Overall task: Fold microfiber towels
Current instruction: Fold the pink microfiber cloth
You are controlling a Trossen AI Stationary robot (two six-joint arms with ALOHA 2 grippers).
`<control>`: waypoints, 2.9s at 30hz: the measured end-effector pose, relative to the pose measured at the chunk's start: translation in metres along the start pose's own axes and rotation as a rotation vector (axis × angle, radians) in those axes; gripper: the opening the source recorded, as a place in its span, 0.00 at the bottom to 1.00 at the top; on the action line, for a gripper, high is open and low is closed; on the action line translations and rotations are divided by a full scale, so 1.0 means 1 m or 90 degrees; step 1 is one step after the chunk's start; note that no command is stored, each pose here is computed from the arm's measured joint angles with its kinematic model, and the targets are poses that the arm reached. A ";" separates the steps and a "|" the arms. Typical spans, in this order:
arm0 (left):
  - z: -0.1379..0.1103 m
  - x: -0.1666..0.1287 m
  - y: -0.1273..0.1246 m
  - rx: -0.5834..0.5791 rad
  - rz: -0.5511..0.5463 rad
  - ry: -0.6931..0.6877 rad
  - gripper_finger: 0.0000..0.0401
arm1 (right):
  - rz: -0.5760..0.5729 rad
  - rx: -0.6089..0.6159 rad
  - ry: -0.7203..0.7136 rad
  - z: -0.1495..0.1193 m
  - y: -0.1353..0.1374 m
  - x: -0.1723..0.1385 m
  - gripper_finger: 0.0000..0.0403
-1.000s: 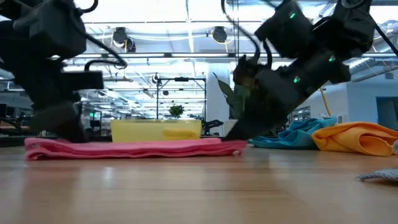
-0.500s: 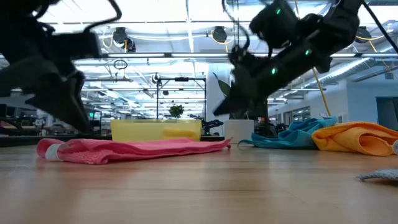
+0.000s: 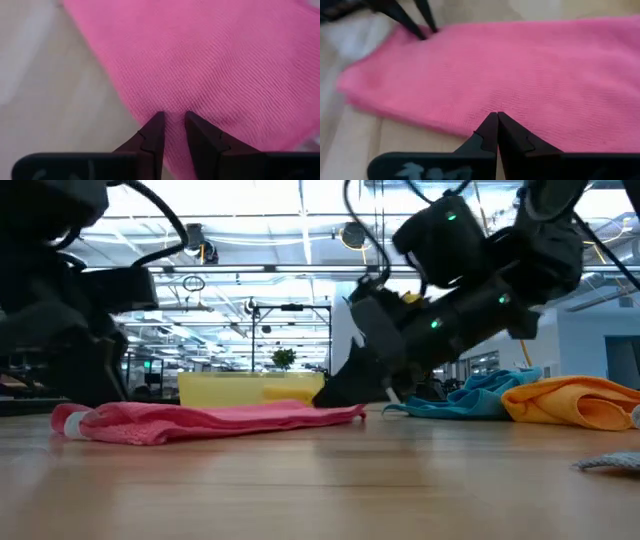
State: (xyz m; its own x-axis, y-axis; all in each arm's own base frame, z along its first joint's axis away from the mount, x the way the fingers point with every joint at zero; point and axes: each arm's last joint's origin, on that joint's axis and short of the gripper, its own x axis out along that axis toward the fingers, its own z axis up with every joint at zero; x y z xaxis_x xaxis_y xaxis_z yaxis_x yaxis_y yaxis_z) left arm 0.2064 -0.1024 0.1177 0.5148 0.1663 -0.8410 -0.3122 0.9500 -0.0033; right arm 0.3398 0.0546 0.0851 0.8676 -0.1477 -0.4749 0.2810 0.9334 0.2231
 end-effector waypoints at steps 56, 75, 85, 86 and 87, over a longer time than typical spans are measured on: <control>0.028 0.030 -0.088 0.552 -0.075 -0.149 0.42 | 0.154 -0.498 0.101 -0.038 0.083 -0.030 0.08; 0.039 -0.033 -0.120 0.409 -0.345 -0.283 0.08 | 0.375 -0.314 -0.004 0.000 0.128 -0.080 0.01; 0.044 -0.027 -0.111 0.361 -0.189 -0.315 0.03 | 0.217 -0.270 -0.008 0.009 0.118 -0.084 0.00; 0.046 -0.025 -0.108 0.350 -0.159 -0.315 0.04 | 0.173 -0.252 -0.012 0.011 0.115 -0.084 0.00; 0.049 -0.023 -0.104 0.331 -0.127 -0.319 0.05 | 0.131 -0.233 -0.018 0.014 0.111 -0.084 0.00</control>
State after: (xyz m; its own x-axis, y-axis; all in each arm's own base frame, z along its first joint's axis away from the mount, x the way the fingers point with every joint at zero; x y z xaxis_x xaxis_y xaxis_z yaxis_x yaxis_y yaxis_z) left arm 0.2661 -0.1924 0.1639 0.8630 -0.0402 -0.5036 0.1789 0.9566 0.2302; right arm 0.3036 0.1664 0.1618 0.9027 0.0501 -0.4272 -0.0597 0.9982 -0.0091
